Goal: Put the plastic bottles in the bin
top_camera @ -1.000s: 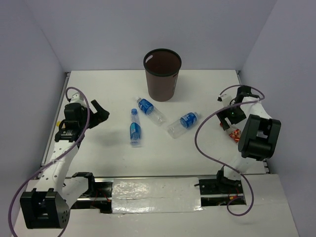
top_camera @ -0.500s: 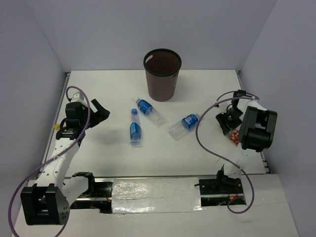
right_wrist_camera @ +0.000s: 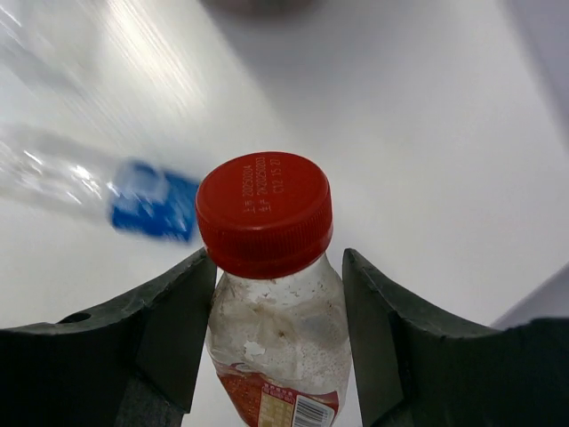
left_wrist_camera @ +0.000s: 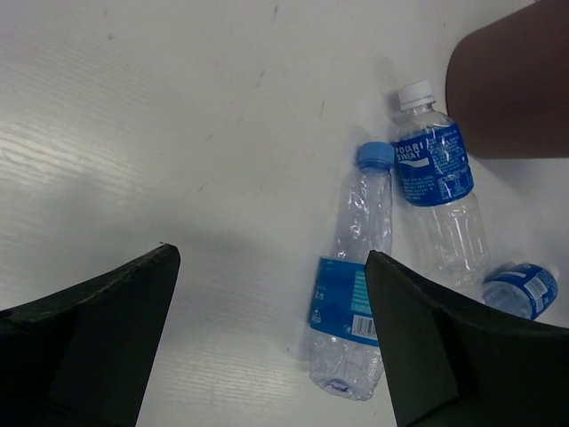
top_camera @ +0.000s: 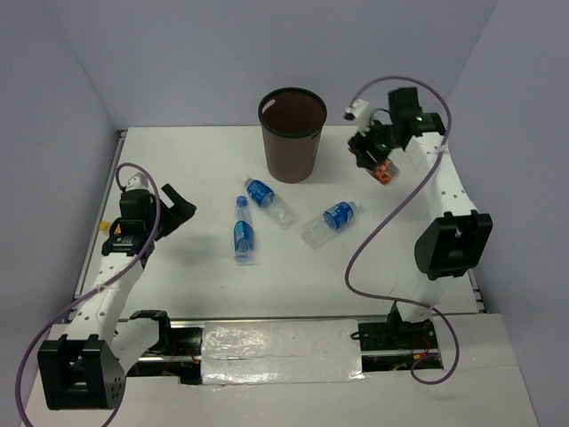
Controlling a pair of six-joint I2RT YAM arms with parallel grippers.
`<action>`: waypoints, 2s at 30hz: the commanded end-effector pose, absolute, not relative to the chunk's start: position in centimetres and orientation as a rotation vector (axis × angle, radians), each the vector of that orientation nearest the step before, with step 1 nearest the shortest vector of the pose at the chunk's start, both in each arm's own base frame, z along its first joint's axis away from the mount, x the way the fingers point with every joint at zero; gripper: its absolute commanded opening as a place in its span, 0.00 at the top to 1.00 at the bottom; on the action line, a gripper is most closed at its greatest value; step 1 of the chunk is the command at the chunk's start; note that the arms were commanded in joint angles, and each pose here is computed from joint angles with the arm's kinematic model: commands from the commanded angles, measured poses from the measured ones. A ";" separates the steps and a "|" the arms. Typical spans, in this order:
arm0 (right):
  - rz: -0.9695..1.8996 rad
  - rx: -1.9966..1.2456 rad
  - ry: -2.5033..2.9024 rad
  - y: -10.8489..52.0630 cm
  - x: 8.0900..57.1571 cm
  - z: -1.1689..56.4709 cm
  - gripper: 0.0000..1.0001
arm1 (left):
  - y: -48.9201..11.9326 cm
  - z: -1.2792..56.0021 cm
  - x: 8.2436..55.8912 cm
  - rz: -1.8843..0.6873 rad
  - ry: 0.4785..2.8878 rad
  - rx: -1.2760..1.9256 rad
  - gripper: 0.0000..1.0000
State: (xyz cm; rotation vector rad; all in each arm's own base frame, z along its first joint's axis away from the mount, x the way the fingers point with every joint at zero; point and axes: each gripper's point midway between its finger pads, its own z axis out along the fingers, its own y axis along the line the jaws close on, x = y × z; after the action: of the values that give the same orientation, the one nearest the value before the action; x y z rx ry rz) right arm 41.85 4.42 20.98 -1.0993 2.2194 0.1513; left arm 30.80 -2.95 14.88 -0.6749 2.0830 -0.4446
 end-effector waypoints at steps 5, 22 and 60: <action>0.262 -1.072 1.775 18.2 46.0 35.9 0.62 | -0.1 14.9 29.2 -0.288 2.050 -0.885 0.01; 0.286 -0.852 1.370 29.4 54.3 41.5 0.40 | 5.4 16.0 29.0 0.085 2.066 -0.987 0.01; 0.723 -0.893 1.692 20.2 41.6 35.7 0.00 | 17.5 2.9 31.8 -0.016 2.252 -1.384 0.16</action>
State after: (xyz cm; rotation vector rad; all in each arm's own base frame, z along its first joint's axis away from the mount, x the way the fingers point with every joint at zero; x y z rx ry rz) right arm 44.38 20.23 32.62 -0.8791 1.7567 0.7033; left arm 29.69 17.43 3.14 -1.4413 2.2784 0.0812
